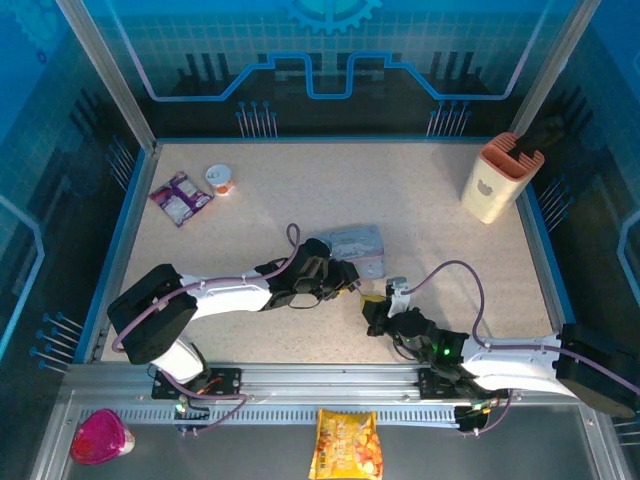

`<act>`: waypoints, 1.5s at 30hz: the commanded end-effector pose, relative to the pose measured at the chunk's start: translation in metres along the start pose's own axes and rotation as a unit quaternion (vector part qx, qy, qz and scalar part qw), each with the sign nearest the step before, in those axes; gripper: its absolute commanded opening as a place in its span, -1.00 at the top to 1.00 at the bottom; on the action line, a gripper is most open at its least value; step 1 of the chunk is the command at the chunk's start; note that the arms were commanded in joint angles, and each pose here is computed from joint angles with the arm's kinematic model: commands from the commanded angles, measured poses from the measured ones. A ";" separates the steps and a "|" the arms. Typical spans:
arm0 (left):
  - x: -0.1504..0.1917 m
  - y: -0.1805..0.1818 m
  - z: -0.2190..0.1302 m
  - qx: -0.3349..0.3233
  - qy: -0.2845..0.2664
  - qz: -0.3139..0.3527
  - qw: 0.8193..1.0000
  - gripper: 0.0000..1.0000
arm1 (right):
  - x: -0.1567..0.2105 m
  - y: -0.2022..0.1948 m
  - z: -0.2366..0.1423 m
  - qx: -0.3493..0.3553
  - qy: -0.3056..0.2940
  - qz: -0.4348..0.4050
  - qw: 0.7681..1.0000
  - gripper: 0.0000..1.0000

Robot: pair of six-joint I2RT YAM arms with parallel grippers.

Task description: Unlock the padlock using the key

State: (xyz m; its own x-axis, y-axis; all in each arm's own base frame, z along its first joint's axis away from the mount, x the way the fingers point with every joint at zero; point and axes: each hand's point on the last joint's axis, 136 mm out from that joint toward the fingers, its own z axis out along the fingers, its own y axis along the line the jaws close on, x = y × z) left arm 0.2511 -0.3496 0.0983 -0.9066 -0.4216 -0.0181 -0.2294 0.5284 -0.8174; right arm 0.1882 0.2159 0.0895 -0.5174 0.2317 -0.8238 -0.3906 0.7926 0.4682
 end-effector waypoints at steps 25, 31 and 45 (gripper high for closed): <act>0.039 -0.015 -0.003 0.026 0.065 0.024 0.997 0.85 | -0.044 0.028 -0.002 -0.071 -0.063 0.038 0.995 1.00; 0.045 -0.023 -0.008 0.041 0.076 0.021 0.996 0.86 | -0.049 0.031 -0.004 -0.093 -0.070 0.009 0.993 1.00; 0.055 -0.048 -0.018 0.078 0.100 0.008 0.992 0.91 | -0.071 0.031 -0.011 -0.106 -0.112 -0.032 0.987 1.00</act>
State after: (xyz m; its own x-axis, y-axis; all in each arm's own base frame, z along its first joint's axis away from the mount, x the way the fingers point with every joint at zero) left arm 0.2537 -0.3510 0.1155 -0.8896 -0.4567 -0.0051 -0.2414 0.4796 -0.8436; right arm 0.1971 0.2142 0.1087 -0.4552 0.1896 -0.8700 -0.5090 0.7463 0.4289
